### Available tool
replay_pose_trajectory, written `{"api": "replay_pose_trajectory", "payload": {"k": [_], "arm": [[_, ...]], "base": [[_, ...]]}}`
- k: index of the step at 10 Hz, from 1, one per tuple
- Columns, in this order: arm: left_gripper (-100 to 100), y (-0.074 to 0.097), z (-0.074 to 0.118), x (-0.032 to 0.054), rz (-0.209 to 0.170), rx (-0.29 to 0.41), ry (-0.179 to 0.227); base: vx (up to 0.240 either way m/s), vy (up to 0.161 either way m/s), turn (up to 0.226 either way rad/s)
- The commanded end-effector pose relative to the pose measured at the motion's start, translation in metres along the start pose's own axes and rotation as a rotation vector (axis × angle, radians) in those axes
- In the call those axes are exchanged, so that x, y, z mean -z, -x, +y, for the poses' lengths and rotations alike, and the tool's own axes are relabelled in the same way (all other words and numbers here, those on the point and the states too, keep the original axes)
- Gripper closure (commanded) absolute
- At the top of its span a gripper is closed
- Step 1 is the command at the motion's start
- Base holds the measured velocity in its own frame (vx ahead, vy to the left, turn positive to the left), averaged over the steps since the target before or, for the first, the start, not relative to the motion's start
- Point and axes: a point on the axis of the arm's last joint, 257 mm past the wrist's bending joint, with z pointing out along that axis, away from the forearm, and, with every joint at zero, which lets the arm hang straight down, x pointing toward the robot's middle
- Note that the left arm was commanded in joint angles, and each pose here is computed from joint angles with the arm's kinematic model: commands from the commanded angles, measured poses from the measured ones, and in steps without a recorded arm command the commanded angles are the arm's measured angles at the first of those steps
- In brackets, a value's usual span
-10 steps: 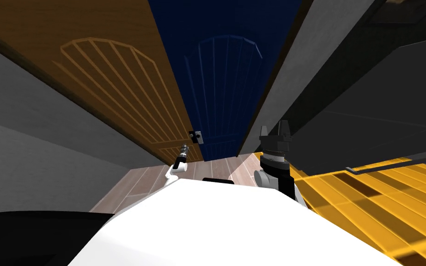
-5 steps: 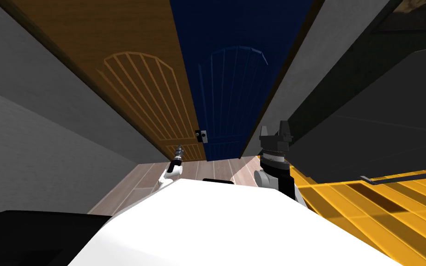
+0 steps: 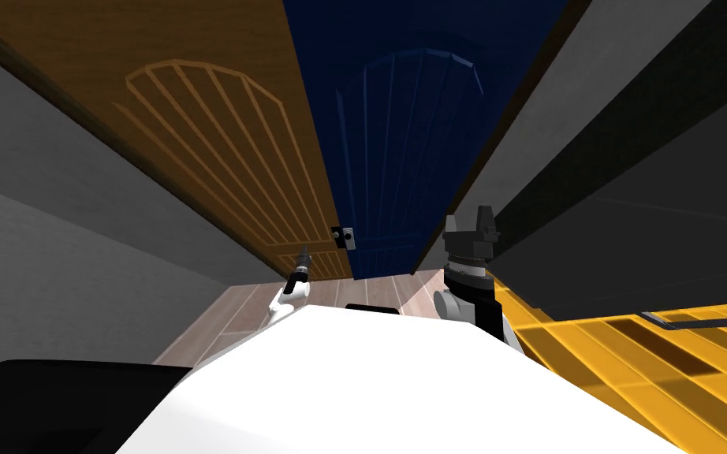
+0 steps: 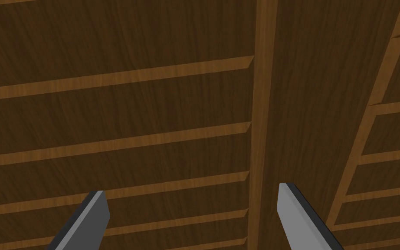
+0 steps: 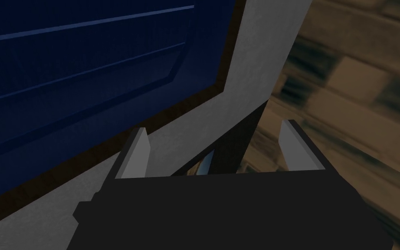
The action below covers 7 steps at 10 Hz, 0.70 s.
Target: Pull the door open
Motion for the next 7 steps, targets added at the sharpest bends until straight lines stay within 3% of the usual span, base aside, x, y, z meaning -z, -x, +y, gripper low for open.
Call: {"api": "replay_pose_trajectory", "payload": {"k": [1,3,5,6,7], "arm": [[-100,-0.018,-0.005,-0.0044,0.023,0.013,-0.012],[-100,-0.049,-0.015,-0.0105,0.064,0.035,-0.033],[-100,-0.088,-0.028,-0.0159,0.115,0.062,-0.059],[-100,-0.074,-0.025,-0.0153,0.097,0.053,-0.052],[100,-0.074,-0.025,-0.0153,0.097,0.053,-0.052]], "base": [[0.200,0.051,-0.089],[0.203,0.018,-0.162],[0.196,-0.076,-0.185],[0.087,-0.044,-0.048],[-0.010,0.005,0.048]]}}
